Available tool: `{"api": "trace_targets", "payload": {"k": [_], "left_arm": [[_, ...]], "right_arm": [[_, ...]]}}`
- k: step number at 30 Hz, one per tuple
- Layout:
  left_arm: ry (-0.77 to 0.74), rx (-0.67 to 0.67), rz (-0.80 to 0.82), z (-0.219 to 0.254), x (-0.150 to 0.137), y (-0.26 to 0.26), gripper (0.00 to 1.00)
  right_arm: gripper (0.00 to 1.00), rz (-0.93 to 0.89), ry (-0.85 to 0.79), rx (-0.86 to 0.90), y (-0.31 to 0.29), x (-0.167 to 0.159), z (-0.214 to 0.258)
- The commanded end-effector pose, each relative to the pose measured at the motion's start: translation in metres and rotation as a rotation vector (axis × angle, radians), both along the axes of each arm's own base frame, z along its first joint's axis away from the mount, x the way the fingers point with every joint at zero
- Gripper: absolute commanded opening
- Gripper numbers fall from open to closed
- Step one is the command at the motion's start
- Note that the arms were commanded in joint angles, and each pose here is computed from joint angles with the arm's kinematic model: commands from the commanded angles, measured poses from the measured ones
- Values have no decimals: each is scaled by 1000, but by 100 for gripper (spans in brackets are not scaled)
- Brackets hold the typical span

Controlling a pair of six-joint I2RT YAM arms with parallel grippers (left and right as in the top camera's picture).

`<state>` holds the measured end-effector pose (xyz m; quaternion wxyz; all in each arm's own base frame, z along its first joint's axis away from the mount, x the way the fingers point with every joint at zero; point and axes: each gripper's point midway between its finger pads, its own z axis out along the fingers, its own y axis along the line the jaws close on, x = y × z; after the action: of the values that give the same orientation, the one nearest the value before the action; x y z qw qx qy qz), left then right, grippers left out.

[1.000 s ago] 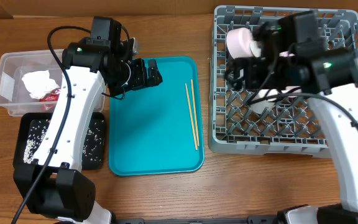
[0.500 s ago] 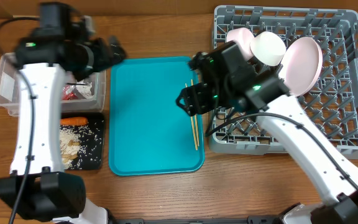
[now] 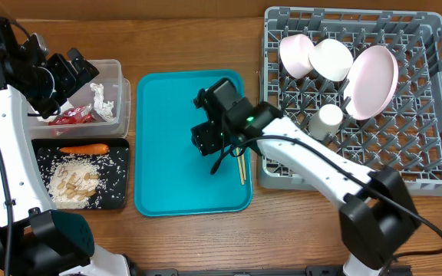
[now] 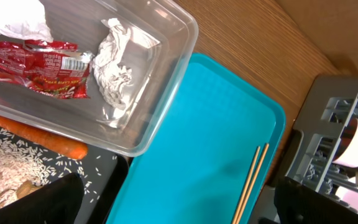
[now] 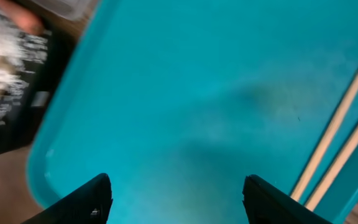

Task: Sort waste into correct bins and load items into the dishwasher
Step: 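Move the right gripper over the chopsticks on the tray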

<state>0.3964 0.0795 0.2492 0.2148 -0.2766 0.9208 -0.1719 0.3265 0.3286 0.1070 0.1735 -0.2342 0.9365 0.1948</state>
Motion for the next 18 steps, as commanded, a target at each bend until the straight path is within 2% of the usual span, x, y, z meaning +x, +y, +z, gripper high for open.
{"api": "trace_targets", "payload": {"k": [1, 5, 13, 18], "left_arm": [[-33, 12, 13, 14, -1, 0, 100], [-33, 12, 13, 14, -1, 0, 100], [-33, 12, 13, 14, -1, 0, 100], [-33, 12, 13, 14, -1, 0, 100]], "right_arm": [[70, -103, -45, -67, -13, 13, -6], [70, -139, -83, -126, -25, 20, -8], [69, -138, -55, -163, -33, 14, -13], [60, -139, -60, -158, -32, 15, -12]]}}
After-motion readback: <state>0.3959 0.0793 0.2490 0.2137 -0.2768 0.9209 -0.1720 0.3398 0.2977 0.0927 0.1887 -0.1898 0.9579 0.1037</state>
